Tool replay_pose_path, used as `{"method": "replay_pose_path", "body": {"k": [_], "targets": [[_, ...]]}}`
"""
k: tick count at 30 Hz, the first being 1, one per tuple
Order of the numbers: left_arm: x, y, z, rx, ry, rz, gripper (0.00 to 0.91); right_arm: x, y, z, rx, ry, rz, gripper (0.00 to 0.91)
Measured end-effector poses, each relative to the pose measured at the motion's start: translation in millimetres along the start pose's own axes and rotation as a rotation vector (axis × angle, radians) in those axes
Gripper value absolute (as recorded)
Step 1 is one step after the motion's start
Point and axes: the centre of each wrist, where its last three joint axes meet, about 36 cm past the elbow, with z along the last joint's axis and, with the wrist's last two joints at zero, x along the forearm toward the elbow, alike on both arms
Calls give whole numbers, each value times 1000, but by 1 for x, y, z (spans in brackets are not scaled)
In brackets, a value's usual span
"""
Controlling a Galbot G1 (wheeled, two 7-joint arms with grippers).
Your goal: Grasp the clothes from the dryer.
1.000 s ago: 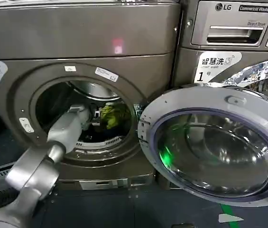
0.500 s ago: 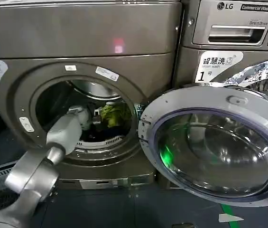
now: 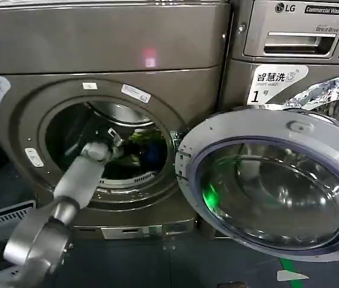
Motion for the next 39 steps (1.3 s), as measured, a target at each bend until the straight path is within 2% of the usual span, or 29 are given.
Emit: {"method": "replay_pose_path", "body": {"k": [8,14,18,22,27,39], "targets": [[-1,-30,-2,161,-269,-322,0,1,0,-1,-7,-12,9,907],[-1,-57,-11,242,-366,-579,0,2,-1,0,-4,-34,13,907],[2,-73,-9,257,-390,-703,0,1,-4,0,6,-48,26,907],[5,-86,-6,247,-395,-768,0,1,-6,0,13,-58,34,907],[9,-87,-6,235,-396,-817,0,0,-7,0,13,-67,37,907],[12,-92,-4,220,-391,-846,0,0,-7,-3,20,-81,26,907]]}}
